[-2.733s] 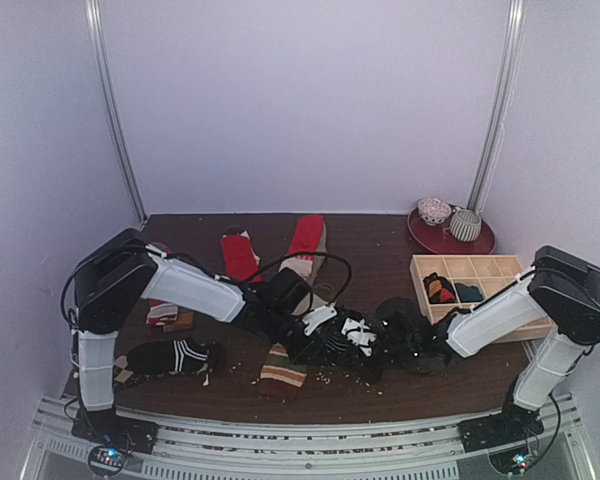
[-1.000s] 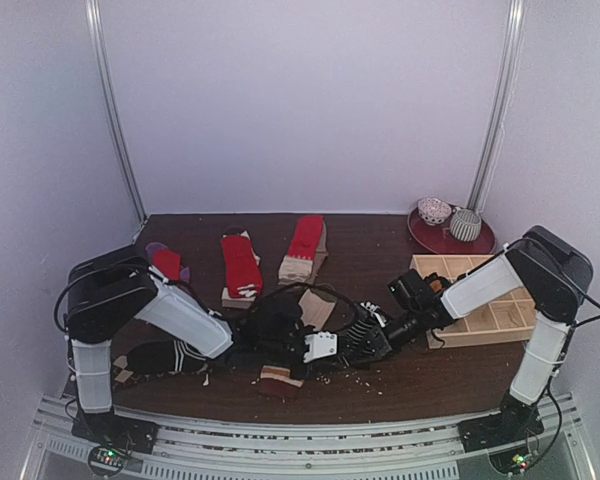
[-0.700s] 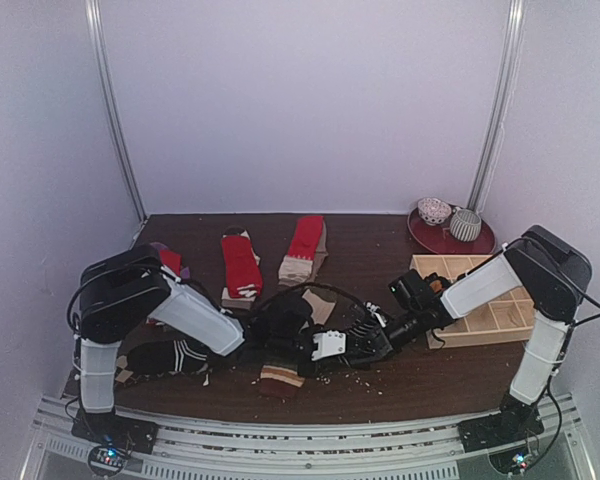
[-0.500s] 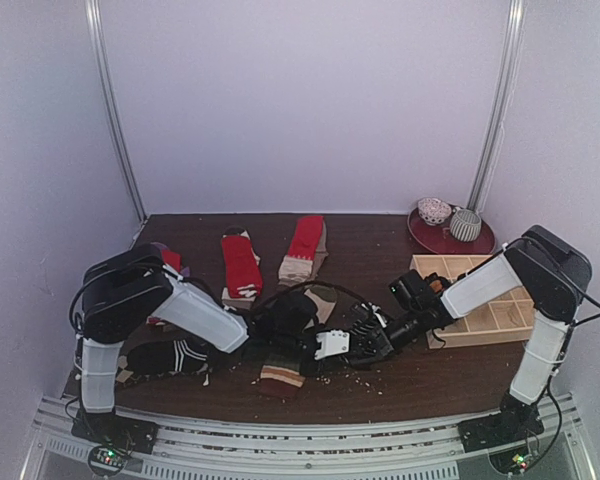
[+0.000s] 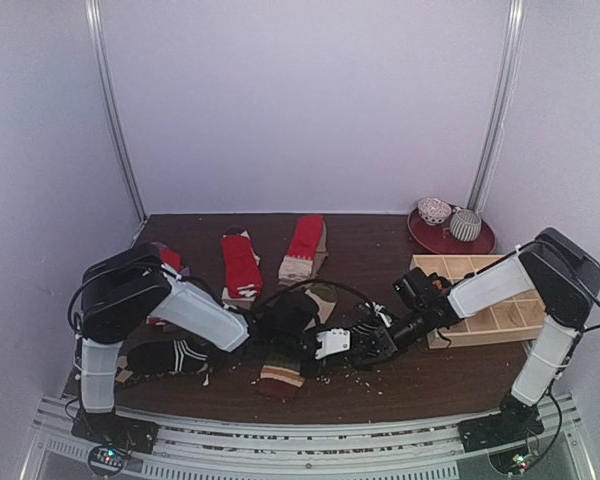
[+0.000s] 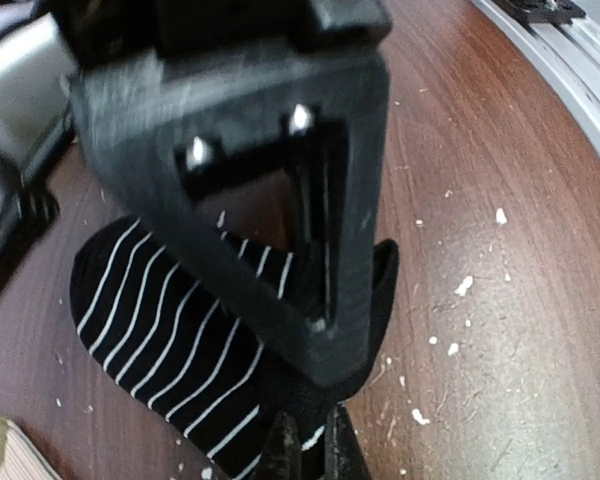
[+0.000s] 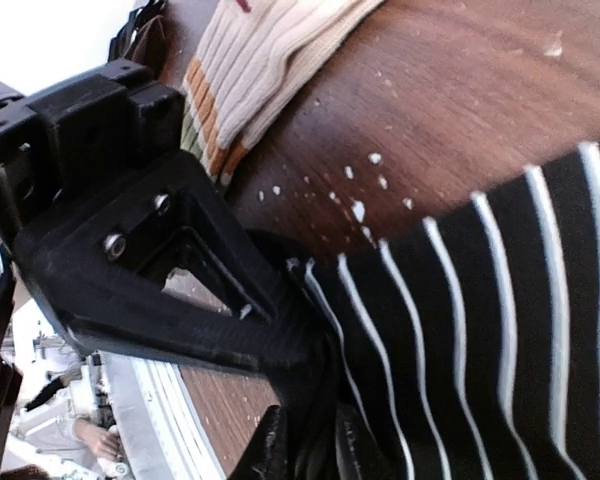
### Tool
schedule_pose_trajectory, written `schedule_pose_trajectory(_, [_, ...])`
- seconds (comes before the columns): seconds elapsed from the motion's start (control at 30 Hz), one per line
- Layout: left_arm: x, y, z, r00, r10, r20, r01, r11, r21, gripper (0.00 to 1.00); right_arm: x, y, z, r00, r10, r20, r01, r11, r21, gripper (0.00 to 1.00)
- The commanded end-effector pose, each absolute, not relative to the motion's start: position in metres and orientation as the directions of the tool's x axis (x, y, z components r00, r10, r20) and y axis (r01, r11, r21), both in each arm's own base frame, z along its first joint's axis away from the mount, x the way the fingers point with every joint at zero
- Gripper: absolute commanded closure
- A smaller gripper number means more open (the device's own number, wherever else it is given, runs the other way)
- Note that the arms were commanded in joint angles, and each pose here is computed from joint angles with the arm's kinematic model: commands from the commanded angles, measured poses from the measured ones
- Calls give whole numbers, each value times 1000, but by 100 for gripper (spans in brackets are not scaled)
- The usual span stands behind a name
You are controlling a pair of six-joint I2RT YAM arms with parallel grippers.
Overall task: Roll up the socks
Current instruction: Roll a pair of socks at the center of the board.
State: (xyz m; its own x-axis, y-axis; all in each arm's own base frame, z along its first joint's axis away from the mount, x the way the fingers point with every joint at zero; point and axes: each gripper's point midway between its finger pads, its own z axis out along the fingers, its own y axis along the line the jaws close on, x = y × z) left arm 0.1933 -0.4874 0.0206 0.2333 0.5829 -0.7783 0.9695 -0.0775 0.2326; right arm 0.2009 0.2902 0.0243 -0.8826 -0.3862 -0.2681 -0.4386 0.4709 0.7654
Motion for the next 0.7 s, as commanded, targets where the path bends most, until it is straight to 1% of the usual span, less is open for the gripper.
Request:
schedule_pose_trajectory(0.0, [169, -440, -29, -6, 765, -645, 1000, -10, -21, 100, 207, 276, 41, -873, -354, -336, -484, 540, 688, 79])
schedule_pose_trajectory(0.1, [165, -426, -37, -126, 805, -580, 991, 79, -105, 100, 223, 273, 72, -826, -289, -484, -557, 551, 622, 76])
schedule_pose_trajectory(0.13, [160, -420, -43, -172, 825, -538, 982, 102, -159, 100, 225, 273, 83, -799, -267, -540, -587, 544, 600, 75])
schedule_pose_trajectory(0.2, [151, -414, -49, -247, 844, -477, 959, 142, -245, 100, 225, 277, 111, -693, -232, -682, -683, 513, 520, 73])
schedule_pose_trajectory(0.27, [142, -410, -52, -312, 850, -425, 930, 181, -320, 100, 214, 284, 126, -585, -224, -780, -763, 480, 434, 71])
schedule_pose_trajectory(0.33, [134, -407, -53, -362, 850, -384, 896, 203, -396, 100, 204, 289, 129, -465, -241, -852, -818, 485, 310, 71])
schedule_pose_trajectory(0.43, [130, -399, -56, -414, 852, -320, 856, 245, -456, 100, 180, 299, 125, -283, -305, -909, -888, 441, 128, 71])
schedule_pose_trajectory(0.57, [130, -393, -63, -449, 850, -277, 827, 277, -488, 100, 148, 303, 115, -49, -362, -931, -935, 345, -85, 71])
schedule_pose_trajectory(0.67, [130, -391, -67, -455, 850, -265, 821, 285, -495, 100, 143, 301, 104, -11, -408, -913, -940, 316, -130, 70])
